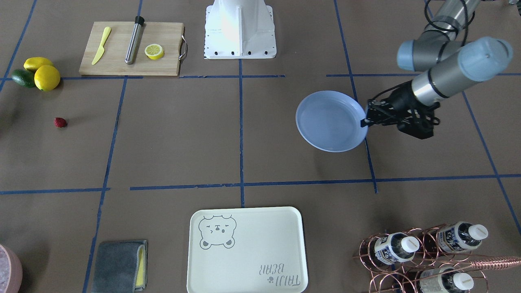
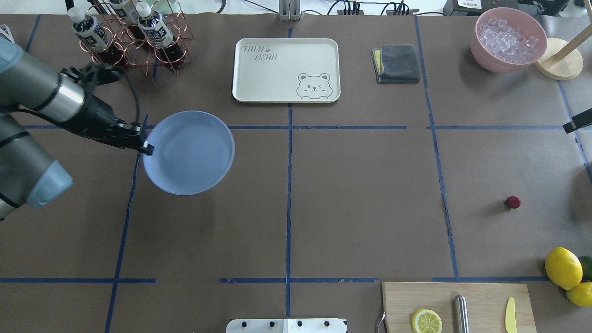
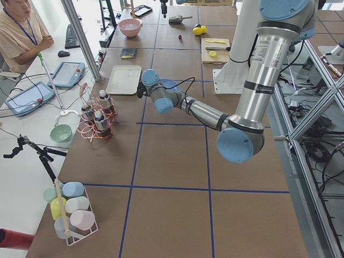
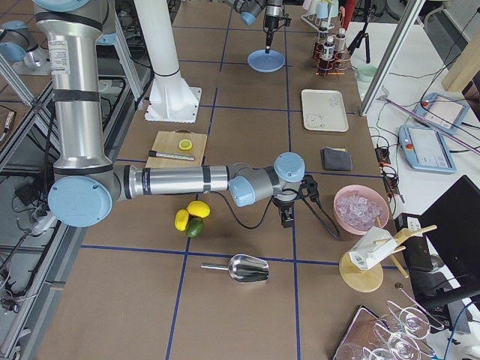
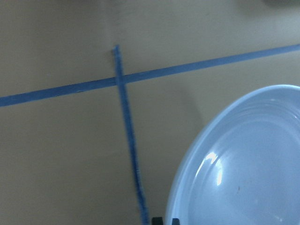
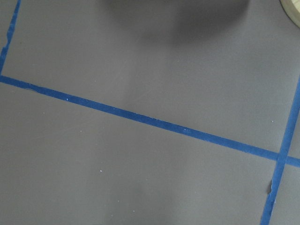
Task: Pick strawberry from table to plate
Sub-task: 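Grip the plate rim with the left gripper and slide it toward the table center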
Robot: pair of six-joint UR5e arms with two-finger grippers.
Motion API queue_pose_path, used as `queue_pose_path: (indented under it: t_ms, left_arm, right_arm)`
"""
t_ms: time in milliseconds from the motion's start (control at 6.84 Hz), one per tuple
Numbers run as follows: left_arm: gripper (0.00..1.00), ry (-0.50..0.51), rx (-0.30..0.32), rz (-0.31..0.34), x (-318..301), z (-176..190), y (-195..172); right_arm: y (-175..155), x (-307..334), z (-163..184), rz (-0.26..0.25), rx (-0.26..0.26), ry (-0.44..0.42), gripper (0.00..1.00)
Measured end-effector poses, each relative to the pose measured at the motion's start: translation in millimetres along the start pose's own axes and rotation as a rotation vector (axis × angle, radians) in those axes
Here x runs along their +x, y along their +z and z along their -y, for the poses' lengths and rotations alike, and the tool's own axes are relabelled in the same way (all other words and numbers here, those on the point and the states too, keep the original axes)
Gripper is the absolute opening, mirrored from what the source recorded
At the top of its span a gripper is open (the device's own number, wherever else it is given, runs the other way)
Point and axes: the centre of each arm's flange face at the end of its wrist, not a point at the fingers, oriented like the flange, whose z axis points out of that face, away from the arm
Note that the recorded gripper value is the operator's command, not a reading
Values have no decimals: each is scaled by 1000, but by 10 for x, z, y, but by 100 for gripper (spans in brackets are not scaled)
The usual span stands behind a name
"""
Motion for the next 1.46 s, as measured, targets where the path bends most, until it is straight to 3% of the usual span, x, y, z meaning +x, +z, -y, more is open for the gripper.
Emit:
queue_pose_path:
  t_ms: [292, 438, 731, 1169, 1315, 1462]
  left_arm:
    - [0, -50, 23, -18, 1045, -340, 938]
    - [0, -53, 42, -10, 1279, -408, 1239]
    - [0, -54, 64, 17, 1365, -455, 1577]
    - [0, -51, 71, 32, 1292, -438, 1753]
    - [54, -50, 70, 33, 1278, -441, 1760]
    - [65, -48, 70, 31, 1281, -445, 1755]
  right_arm:
    - [0, -2, -1, 0, 2, -3, 98]
    - [2, 1, -4, 0, 1, -1, 98]
    - [6, 5, -15, 0, -1, 11, 99]
    - [7, 7, -45, 3, -2, 89, 100]
    - [4, 5, -55, 4, -2, 110, 100]
    - [5, -8, -65, 5, -1, 116, 100]
